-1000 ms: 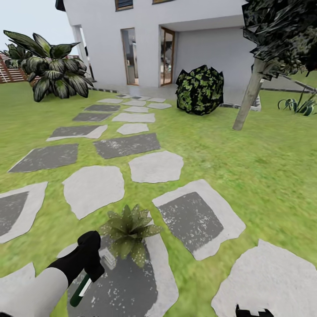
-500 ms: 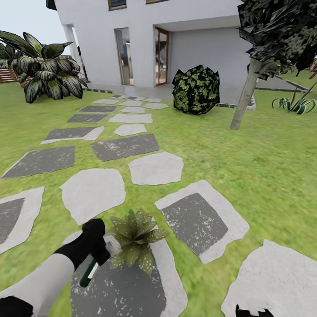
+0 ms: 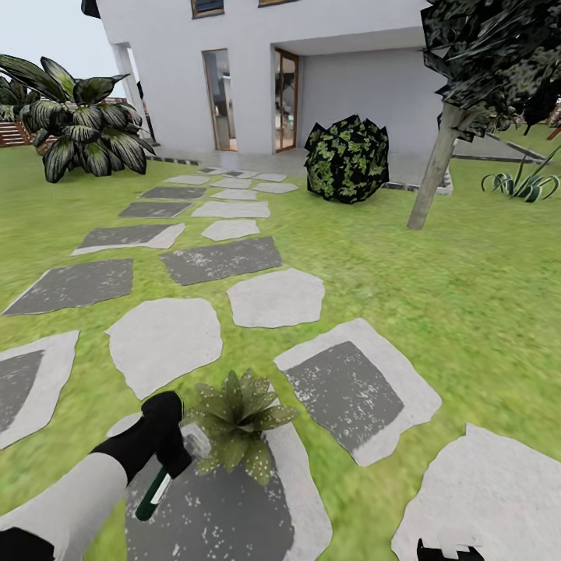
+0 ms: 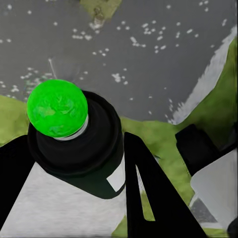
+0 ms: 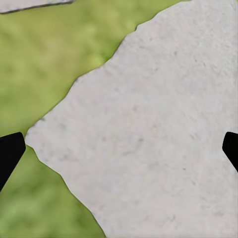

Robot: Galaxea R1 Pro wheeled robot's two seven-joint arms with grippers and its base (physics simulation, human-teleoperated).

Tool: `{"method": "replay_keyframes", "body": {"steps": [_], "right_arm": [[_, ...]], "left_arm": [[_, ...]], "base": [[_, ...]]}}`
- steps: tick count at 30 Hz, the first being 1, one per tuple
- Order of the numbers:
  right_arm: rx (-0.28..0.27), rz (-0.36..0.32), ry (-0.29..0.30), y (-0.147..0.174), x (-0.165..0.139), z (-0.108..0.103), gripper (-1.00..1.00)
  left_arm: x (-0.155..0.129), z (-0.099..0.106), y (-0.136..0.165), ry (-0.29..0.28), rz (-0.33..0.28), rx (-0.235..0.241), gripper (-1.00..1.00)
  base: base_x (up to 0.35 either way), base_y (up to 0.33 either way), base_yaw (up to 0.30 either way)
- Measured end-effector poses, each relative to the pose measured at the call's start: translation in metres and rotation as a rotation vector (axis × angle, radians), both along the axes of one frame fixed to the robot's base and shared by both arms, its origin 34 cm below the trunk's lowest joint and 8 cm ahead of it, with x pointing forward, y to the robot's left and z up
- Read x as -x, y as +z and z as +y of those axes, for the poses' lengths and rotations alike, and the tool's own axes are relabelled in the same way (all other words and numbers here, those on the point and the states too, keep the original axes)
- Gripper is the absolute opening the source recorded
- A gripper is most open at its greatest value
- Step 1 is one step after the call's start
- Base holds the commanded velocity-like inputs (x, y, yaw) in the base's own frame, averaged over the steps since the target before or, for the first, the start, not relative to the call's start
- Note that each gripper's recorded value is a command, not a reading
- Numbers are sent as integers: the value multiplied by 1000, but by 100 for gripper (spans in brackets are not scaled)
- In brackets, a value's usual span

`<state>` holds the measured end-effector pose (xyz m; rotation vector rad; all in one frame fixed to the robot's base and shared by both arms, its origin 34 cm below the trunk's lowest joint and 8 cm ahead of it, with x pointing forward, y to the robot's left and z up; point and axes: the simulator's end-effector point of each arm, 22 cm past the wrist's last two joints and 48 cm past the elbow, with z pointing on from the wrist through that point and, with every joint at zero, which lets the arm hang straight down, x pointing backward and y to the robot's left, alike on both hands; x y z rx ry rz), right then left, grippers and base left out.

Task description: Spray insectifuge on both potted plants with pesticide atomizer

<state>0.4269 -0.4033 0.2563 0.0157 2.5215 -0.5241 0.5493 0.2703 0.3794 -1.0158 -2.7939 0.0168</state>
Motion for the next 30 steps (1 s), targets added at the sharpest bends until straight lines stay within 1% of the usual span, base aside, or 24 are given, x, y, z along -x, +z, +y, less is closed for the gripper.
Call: {"method": "replay_keyframes", "body": {"steps": [2, 4, 5, 7, 10, 13, 19, 21, 30], "right_arm": [[0, -1, 0, 0, 0, 0, 100], [0, 0, 0, 0, 0, 0, 100], [0, 0, 0, 0, 0, 0, 100], [0, 1, 0, 0, 0, 0, 100], [0, 2, 0, 0, 0, 0, 100], [0, 1, 0, 0, 0, 0, 100], [0, 1, 0, 0, 0, 0, 100], [0, 2, 0, 0, 0, 0, 100], [0, 2, 3, 0, 0, 0, 100]], "left_arm": [[4, 8, 0, 6, 17, 4, -100], [4, 30, 3, 22, 20, -16, -100], [2, 36, 5, 32, 18, -22, -100], [-1, 41, 8, 42, 12, -25, -100], [-18, 35, 19, 43, -14, -13, -100], [-26, 32, 25, 41, -24, -8, -100], [-20, 42, 22, 45, -16, -24, -100], [-19, 48, 21, 48, -16, -33, -100], [-16, 56, 19, 59, -11, -36, -100]], "base": [[0, 0, 0], [0, 0, 0], [0, 0, 0], [0, 0, 0], [31, 22, 0], [180, 169, 0], [160, 177, 0], [24, 37, 0], [2, 3, 0]]}}
